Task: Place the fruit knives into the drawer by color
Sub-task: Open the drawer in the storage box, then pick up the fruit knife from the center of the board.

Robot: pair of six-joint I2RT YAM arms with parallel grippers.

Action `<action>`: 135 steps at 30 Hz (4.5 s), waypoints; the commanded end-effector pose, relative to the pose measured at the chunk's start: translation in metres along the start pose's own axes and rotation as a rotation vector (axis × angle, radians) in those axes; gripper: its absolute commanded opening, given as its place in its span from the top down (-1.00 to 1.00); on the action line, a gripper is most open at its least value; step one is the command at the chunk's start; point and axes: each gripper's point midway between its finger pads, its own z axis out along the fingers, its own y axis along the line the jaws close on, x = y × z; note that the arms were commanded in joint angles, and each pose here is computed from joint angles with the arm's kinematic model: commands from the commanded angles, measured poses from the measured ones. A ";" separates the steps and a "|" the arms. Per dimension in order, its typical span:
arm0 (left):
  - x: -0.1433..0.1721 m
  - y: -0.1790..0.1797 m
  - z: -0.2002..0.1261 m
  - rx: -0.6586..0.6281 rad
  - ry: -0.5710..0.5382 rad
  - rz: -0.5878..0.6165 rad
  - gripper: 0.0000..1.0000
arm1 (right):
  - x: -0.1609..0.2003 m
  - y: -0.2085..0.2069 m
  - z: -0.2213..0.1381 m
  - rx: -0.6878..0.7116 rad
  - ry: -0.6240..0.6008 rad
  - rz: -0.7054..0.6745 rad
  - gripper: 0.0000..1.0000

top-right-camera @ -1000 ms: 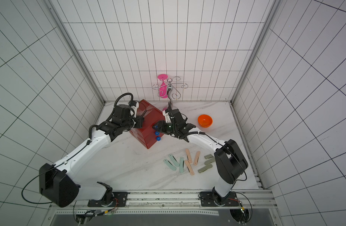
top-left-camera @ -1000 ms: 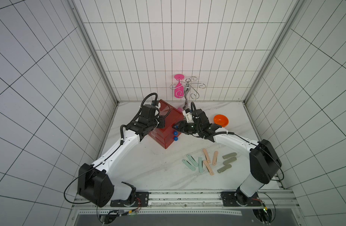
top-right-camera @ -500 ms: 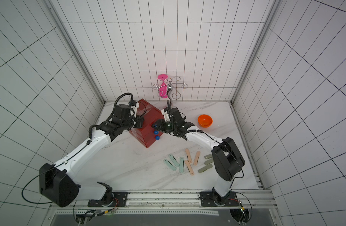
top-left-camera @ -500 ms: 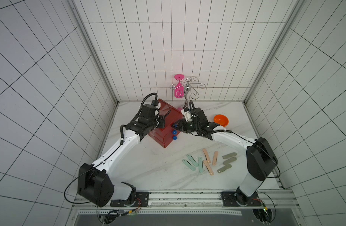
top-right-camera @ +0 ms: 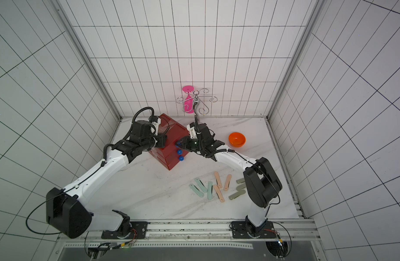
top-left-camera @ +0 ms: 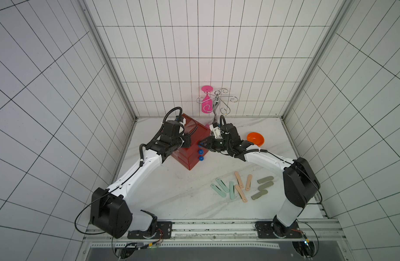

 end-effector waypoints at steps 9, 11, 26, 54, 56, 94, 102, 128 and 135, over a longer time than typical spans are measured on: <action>0.035 0.012 0.010 -0.036 0.134 -0.009 1.00 | -0.030 0.027 -0.023 -0.049 -0.103 -0.027 0.84; 0.035 0.012 0.010 -0.038 0.134 -0.010 1.00 | -0.026 0.022 -0.029 -0.024 -0.102 -0.027 0.89; 0.035 0.014 0.009 -0.050 0.131 -0.009 1.00 | 0.014 -0.020 -0.076 0.110 -0.067 -0.002 0.90; 0.040 0.015 0.013 -0.047 0.150 -0.015 1.00 | 0.037 -0.049 -0.095 0.154 -0.034 0.032 0.49; 0.039 0.014 0.013 -0.045 0.150 -0.014 1.00 | 0.037 -0.046 -0.099 0.156 -0.041 0.019 0.45; 0.039 0.014 0.011 -0.047 0.149 -0.013 1.00 | 0.057 -0.056 -0.169 0.424 0.005 -0.065 -0.02; 0.040 0.015 0.012 -0.048 0.154 -0.015 1.00 | 0.087 -0.094 -0.209 0.651 0.073 -0.013 -0.03; 0.046 0.017 0.014 -0.060 0.182 -0.016 1.00 | 0.143 -0.180 -0.215 0.989 0.468 0.005 0.13; 0.047 0.017 0.015 -0.062 0.186 -0.016 1.00 | 0.141 -0.189 -0.197 0.965 0.486 -0.021 0.13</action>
